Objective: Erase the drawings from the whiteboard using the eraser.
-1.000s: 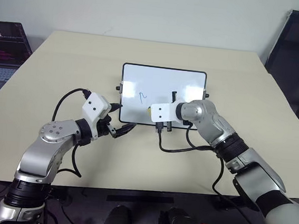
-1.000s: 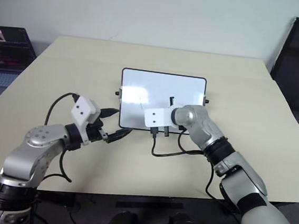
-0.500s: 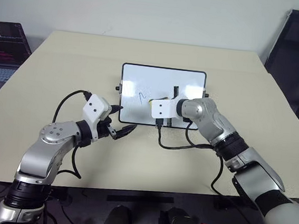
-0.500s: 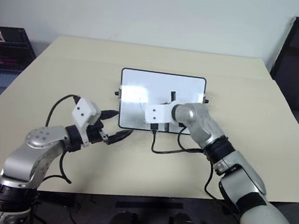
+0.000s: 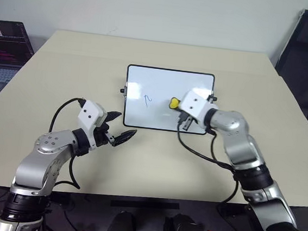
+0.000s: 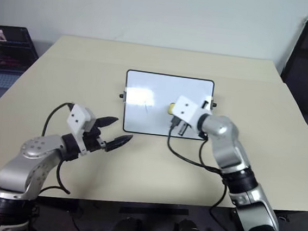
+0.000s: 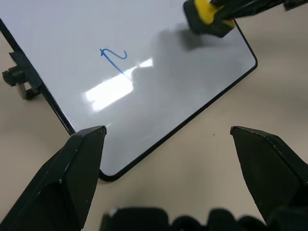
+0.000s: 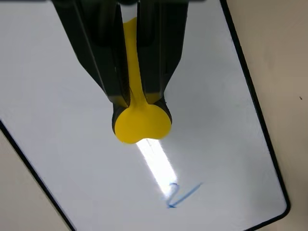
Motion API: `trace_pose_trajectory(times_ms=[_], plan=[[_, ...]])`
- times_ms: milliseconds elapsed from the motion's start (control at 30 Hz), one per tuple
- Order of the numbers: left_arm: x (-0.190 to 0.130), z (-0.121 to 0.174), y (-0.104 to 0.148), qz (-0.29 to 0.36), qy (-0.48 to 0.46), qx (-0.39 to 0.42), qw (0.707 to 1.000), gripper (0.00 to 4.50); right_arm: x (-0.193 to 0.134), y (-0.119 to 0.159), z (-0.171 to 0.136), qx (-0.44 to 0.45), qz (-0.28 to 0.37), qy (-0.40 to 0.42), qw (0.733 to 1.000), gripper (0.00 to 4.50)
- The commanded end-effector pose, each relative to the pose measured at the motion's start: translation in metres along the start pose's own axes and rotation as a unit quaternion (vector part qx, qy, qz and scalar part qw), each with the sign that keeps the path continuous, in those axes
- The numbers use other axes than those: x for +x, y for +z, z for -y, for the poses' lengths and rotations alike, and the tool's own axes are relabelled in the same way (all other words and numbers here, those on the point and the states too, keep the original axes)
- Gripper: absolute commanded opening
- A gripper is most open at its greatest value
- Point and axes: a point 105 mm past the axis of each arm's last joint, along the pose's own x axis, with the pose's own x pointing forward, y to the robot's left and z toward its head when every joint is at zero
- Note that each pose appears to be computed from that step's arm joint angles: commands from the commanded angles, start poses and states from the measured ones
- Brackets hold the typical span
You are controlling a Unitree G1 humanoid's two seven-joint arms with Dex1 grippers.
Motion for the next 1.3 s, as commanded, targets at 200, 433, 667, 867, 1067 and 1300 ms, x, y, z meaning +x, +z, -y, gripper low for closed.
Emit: trace_pose_trajectory(times_ms=[200, 433, 667, 867, 1067, 1300], plan=[[-0.009, -0.016, 0.013, 0.037, 0.051, -0.001, 0.998, 4.50, -0.049, -0.007, -0.027, 0.216, 0.027, -0.009, 0.976, 0.00], [-0.005, -0.018, 0.023, 0.057, 0.061, -0.001, 0.997, 4.50, -0.051, -0.008, -0.043, 0.272, 0.054, 0.005, 0.961, 0.00], [-0.008, -0.019, 0.021, 0.058, 0.067, -0.001, 0.996, 4.50, -0.049, -0.016, -0.046, 0.264, 0.044, 0.007, 0.963, 0.00], [-0.012, -0.015, 0.012, 0.037, 0.057, 0.003, 0.998, 4.50, -0.025, 0.008, -0.041, 0.044, 0.040, 0.036, 0.998, 0.00], [-0.009, -0.013, 0.017, 0.034, 0.041, 0.016, 0.998, 4.50, 0.023, 0.055, -0.031, -0.147, 0.077, 0.064, 0.984, 0.00], [-0.008, -0.016, 0.023, 0.030, 0.031, 0.031, 0.999, 4.50, 0.068, 0.099, -0.030, -0.289, 0.085, 0.090, 0.949, 0.00]])
